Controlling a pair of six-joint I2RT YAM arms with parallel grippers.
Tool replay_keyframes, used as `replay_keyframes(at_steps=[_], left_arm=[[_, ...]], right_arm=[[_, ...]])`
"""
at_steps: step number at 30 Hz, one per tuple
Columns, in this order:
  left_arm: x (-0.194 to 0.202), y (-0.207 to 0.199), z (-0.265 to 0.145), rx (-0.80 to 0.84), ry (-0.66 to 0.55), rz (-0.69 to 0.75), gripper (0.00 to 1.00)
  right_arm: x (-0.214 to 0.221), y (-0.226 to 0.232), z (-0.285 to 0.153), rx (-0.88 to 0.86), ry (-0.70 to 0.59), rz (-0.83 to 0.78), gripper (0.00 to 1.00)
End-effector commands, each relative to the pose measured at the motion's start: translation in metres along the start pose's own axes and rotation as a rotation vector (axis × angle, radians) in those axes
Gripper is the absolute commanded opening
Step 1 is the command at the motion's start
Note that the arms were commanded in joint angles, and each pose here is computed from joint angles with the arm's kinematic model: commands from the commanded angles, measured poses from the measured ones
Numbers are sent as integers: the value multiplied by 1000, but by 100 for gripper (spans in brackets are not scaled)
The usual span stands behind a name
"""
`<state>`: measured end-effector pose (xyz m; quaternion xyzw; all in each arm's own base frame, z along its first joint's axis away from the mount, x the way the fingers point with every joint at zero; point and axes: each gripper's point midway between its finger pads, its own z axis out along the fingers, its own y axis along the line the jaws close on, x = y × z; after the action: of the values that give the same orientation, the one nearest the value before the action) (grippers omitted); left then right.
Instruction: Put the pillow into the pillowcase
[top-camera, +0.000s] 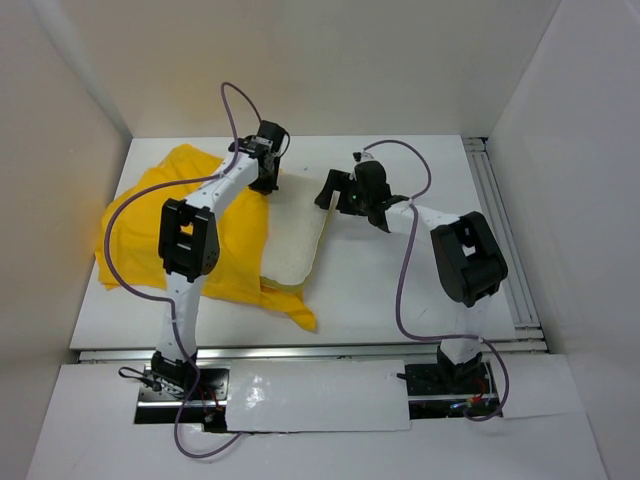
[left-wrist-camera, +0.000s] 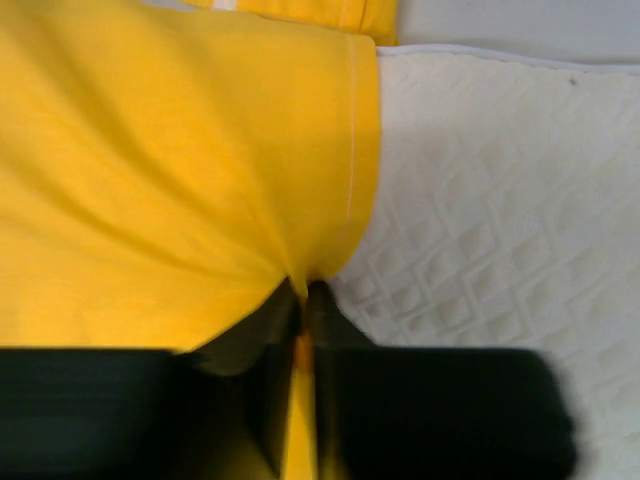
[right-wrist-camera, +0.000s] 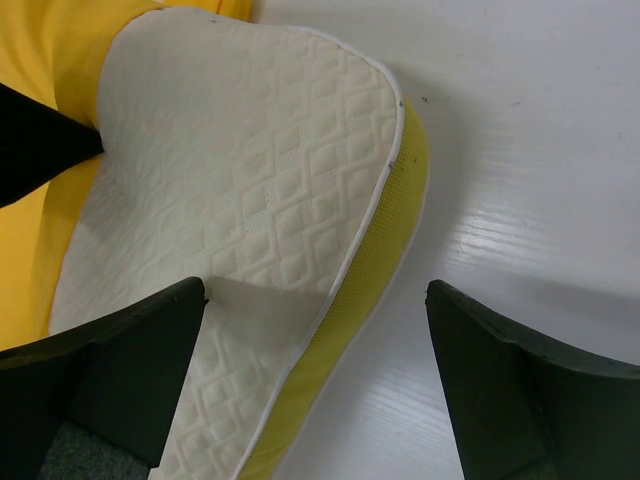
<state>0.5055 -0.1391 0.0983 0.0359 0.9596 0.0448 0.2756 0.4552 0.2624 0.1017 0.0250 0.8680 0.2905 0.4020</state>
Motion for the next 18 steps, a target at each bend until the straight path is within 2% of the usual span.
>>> replay_keyframes(at_steps=[1, 3, 9, 11, 12, 13, 14, 15, 17, 18], left_arm=[[-2, 3, 6, -50, 2, -13, 15], [-10, 9, -4, -50, -23, -37, 0], [-42, 5, -48, -2, -141, -62, 0], [-51, -7, -64, 15, -189, -42, 0], [-56, -5, -75, 19, -212, -34, 0], [-60, -12, -83, 33, -234, -27, 0], [-63, -9, -90, 25, -249, -32, 0], [-67, -16, -98, 40, -271, -40, 0], [-73, -23, -117, 88, -309, -41, 0], [-76, -23, -120, 90, -317, -43, 0]], right_arm=[[-18, 12, 9, -55, -50, 4, 98], [-18, 13, 12, -63, -46, 4, 98], [-3, 30, 25, -114, -25, -7, 98], [2, 39, 33, -139, -32, -9, 94], [6, 44, 36, -154, -34, -16, 89], [4, 51, 39, -174, -49, -23, 81], [1, 54, 42, -189, -71, -27, 42], [-5, 63, 43, -248, -109, -39, 24], [-6, 76, 40, -314, -138, -73, 0], [-18, 91, 28, -357, -193, -108, 0]])
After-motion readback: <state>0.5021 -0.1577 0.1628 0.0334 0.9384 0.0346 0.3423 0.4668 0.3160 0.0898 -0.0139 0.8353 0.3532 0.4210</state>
